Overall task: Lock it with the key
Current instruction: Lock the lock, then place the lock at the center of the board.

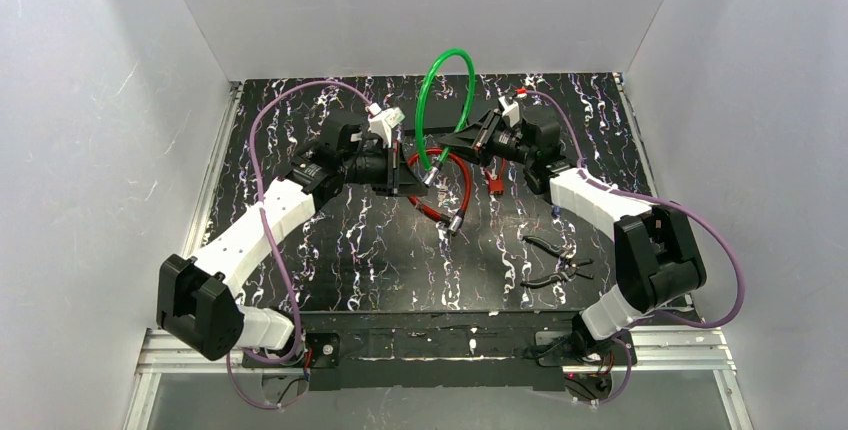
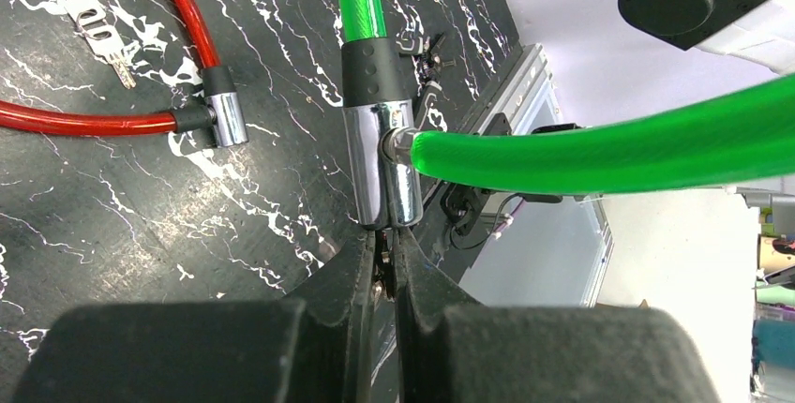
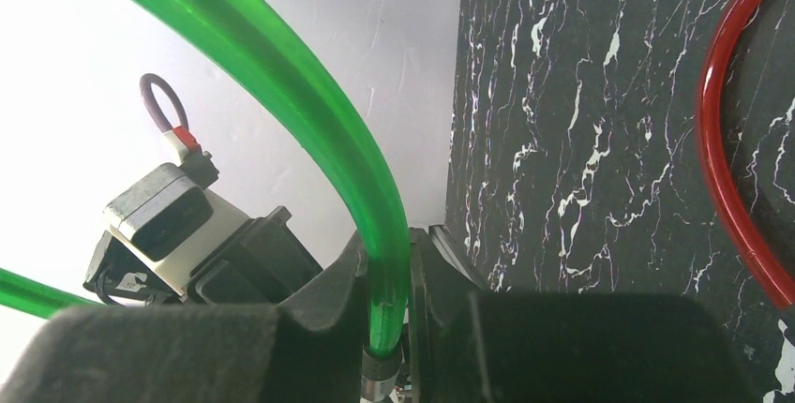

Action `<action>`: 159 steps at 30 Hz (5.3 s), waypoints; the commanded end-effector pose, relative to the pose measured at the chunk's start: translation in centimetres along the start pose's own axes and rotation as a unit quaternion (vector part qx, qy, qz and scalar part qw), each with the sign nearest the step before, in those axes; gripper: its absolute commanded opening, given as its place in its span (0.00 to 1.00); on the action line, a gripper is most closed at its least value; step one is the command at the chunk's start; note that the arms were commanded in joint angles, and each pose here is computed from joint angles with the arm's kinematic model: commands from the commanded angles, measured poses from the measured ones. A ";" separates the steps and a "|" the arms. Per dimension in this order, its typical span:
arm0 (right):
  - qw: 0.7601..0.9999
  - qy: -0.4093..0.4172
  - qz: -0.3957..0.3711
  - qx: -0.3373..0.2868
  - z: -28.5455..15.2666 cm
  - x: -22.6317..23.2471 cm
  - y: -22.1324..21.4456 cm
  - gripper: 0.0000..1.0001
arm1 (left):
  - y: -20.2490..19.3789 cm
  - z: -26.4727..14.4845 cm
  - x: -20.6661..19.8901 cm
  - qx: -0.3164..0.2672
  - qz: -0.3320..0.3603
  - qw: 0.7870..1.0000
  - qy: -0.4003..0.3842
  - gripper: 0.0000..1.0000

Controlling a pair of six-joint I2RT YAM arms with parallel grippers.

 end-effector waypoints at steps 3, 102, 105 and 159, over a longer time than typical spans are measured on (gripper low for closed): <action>0.996 0.075 -0.048 -0.024 -0.9 4.8 0.9 0.01 | -2.0 -1.3 -0.9 0.018 0.003 0.999 -0.036 0.00; 0.981 -0.103 -0.103 -0.128 -0.3 1.8 8.9 0.01 | -8.9 -0.9 3.6 0.059 0.069 0.991 0.095 0.00; 0.975 -0.121 -0.135 -0.128 -0.4 1.5 9.2 0.01 | -8.5 -1.8 3.2 0.042 0.068 0.993 0.089 0.00; 0.916 -0.377 -0.077 0.112 15.9 -12.5 -11.8 0.24 | 5.4 -21.2 11.5 -0.351 -0.181 0.881 0.260 0.00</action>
Point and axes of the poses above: each gripper's point midway between its finger pads, its own z axis out along the fingers, its own x axis along the line the jaws close on, y = z × x, the point moved 5 cm from there along -z, back along the fingers, and after that the axes turned 2 degrees about -z, right-handed, at the moved point
